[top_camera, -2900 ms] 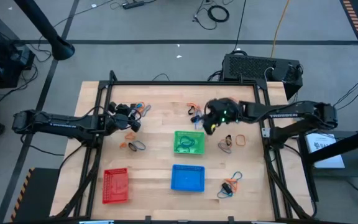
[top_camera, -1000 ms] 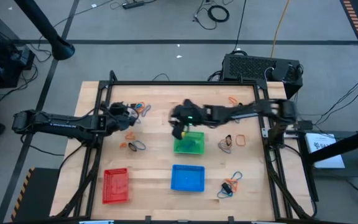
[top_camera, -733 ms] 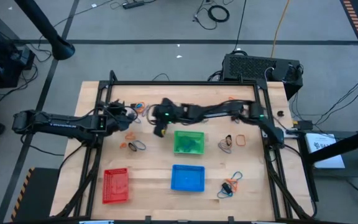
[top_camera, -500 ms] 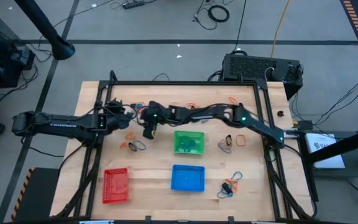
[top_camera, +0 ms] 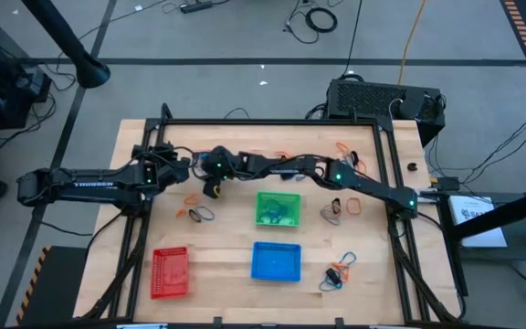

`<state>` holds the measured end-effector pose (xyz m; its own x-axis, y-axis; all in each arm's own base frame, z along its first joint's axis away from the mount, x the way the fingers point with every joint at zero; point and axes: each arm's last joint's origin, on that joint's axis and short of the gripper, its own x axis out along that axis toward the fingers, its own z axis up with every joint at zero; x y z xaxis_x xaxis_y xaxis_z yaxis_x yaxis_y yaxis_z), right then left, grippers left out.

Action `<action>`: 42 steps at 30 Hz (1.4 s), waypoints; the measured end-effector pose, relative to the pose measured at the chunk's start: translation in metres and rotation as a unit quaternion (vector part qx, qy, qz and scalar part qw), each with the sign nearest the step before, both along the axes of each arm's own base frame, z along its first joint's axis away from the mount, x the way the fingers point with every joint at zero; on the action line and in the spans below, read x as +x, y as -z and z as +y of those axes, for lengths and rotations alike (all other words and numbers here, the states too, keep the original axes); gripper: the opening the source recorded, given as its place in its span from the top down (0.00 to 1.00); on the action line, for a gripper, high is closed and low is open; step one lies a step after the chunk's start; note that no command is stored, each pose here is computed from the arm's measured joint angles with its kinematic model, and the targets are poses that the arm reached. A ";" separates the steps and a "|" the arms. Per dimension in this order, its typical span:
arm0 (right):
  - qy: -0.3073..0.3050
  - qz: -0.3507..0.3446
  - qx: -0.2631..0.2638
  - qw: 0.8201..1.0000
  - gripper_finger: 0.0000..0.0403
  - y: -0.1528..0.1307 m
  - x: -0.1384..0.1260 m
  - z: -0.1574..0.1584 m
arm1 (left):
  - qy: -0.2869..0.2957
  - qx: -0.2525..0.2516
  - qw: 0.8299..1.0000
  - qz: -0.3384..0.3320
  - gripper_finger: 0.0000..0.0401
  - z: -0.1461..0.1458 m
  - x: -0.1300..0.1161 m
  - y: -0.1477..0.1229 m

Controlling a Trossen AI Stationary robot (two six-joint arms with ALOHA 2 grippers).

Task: Sort rubber bands into baskets
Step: Put the blue rubberband into the green bin

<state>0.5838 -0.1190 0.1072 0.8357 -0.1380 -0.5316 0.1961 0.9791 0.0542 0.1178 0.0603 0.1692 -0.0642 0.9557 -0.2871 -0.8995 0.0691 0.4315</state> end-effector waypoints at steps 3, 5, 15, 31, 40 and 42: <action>0.001 0.005 0.002 1.000 0.67 0.001 -0.001 0.000 | 0.000 0.000 1.000 -0.003 0.68 0.000 0.000 0.000; 0.000 0.004 0.001 1.000 0.67 0.000 0.000 0.000 | 0.000 0.000 1.000 -0.003 0.68 0.000 0.000 0.000; -0.031 0.050 0.008 0.998 0.71 0.012 -0.004 0.006 | 0.023 -0.001 0.999 -0.023 0.68 0.002 0.008 -0.004; -0.017 0.025 0.002 1.000 0.99 0.002 -0.001 0.009 | 0.054 -0.012 0.998 -0.016 0.68 0.002 0.012 -0.006; -0.041 0.112 0.005 0.993 1.00 -0.095 -0.036 0.020 | 0.099 -0.066 0.993 -0.023 0.68 0.001 0.014 -0.002; -0.056 0.153 0.025 0.986 1.00 -0.113 -0.051 0.025 | 0.115 -0.084 0.989 -0.030 0.68 0.000 0.015 -0.001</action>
<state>0.5326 -0.0937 0.2205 0.6436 -0.0221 -0.7651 0.1020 0.9931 0.0572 0.1325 0.0604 0.1707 0.1710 0.8818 -0.4395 -0.8750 0.3410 0.3437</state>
